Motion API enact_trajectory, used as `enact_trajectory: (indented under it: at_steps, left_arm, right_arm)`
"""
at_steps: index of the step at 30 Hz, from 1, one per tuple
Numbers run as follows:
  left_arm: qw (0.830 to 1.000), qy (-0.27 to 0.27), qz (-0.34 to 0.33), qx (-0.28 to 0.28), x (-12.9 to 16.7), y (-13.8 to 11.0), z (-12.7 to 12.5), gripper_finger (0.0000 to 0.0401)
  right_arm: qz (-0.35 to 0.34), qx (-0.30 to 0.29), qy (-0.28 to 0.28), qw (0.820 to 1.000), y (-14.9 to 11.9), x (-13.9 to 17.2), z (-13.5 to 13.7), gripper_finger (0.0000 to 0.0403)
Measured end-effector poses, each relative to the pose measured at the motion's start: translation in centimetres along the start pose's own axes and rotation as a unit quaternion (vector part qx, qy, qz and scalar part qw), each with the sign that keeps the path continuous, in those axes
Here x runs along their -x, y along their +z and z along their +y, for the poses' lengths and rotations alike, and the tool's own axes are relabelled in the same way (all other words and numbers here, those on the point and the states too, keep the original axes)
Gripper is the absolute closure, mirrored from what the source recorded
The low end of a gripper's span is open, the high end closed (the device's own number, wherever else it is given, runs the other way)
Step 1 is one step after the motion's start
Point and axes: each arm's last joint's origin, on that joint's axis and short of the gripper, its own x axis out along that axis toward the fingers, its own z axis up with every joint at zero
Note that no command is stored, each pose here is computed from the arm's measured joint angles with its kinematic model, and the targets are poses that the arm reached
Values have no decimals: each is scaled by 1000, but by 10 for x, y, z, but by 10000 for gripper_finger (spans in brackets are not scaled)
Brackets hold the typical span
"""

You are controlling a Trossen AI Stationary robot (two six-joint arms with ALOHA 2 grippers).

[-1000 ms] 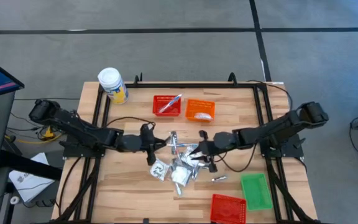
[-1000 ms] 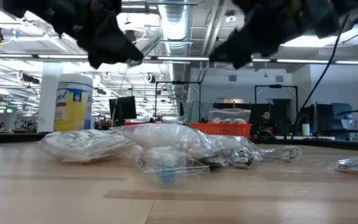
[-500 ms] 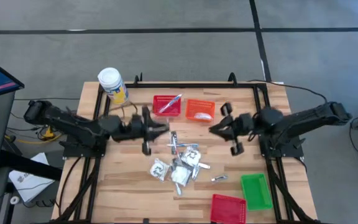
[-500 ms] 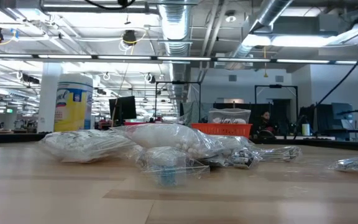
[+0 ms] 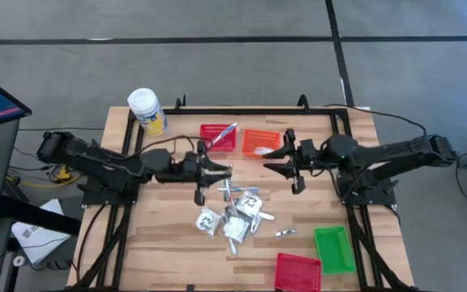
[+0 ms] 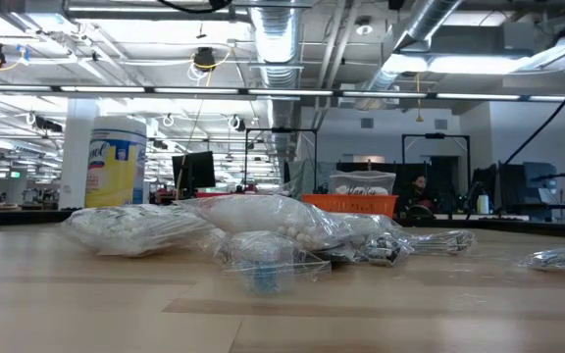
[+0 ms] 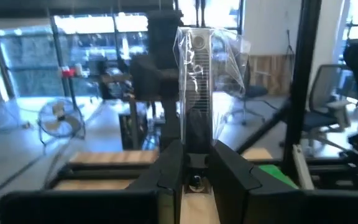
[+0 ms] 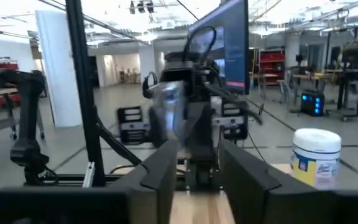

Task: Pick & Place Travel size toiletries
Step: Put the silver nail cutter into the green bin

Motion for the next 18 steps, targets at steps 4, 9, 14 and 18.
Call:
enact_trajectory:
  at_steps: [4, 9, 14, 18]
  left_arm:
    - [1000, -31, 5, 2, 0, 5, -2, 353]
    - [999, -38, 18, -1, -1, 0, -4, 353]
    - [999, -47, 23, -12, -1, -1, -9, 353]
    - [999, -48, 22, -12, -1, -1, -9, 353]
  right_arm:
    - [17, 2, 4, 1000, -5, -12, 2, 235]
    - [27, 2, 7, 1000, -7, -31, 4, 195]
    - [44, 4, 19, 999, -11, -49, 11, 184]
    - [48, 30, 31, 998, -14, -58, 18, 189]
